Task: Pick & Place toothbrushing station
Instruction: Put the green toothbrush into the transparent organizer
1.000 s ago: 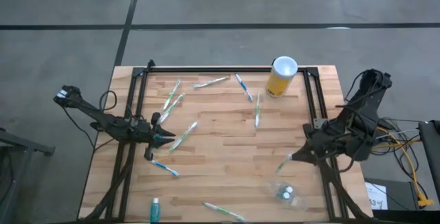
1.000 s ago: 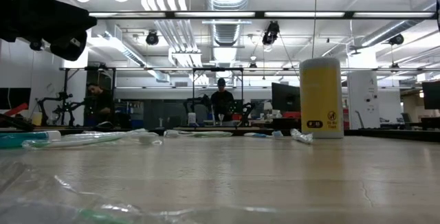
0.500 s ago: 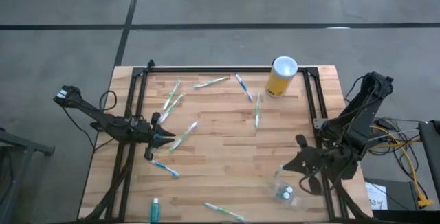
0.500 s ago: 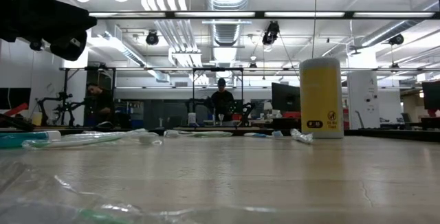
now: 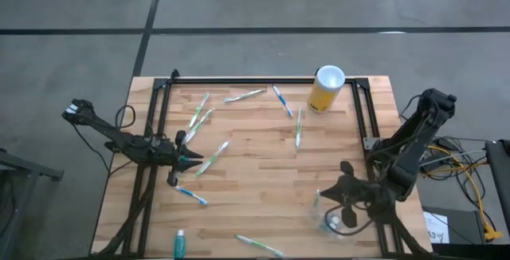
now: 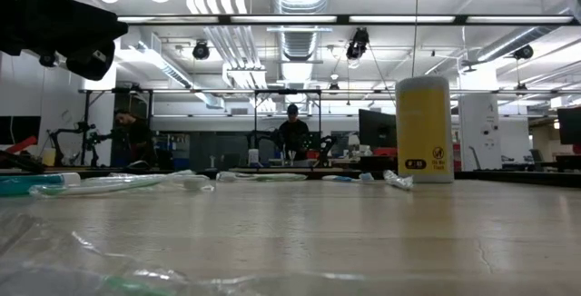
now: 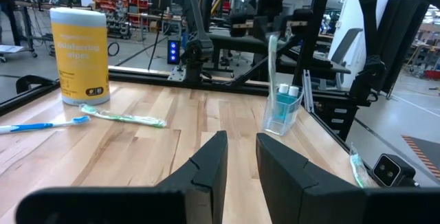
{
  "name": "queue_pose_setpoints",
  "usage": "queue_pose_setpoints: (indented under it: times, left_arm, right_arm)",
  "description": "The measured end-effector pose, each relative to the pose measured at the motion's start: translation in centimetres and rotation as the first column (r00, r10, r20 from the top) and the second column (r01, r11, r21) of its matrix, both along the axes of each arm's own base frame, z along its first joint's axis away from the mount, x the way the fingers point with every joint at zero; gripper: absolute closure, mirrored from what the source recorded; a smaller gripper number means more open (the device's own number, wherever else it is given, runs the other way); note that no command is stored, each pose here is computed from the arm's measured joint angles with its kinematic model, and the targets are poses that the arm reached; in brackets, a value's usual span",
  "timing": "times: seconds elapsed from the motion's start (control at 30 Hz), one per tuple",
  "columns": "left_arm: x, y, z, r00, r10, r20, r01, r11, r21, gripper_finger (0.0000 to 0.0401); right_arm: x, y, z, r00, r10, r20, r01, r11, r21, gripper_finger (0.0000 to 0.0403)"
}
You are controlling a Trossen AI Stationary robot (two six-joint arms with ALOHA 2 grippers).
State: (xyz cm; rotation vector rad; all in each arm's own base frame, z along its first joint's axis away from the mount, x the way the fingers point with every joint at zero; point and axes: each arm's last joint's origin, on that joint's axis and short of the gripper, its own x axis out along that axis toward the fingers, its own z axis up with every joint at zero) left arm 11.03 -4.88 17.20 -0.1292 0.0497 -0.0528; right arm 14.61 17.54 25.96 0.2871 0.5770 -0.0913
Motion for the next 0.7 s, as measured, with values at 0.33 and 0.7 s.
queue_pose_setpoints:
  times: [0.33, 0.7]
  left_arm:
    - [0.0, 0.0, 0.0, 1.0, 0.0, 0.0, 0.0, 1.0, 0.0, 0.0318]
    - [0.0, 0.0, 0.0, 1.0, 0.0, 0.001, 0.0, 1.0, -0.001, 0.0318]
  right_arm:
    - [0.4, 0.6, -1.0, 0.997, -0.074, -0.029, 0.076, 0.995, 0.063, 0.0394]
    - [0.5, 0.8, -2.6, 0.978, -0.179, -0.103, 0.191, 0.975, 0.114, 0.0394]
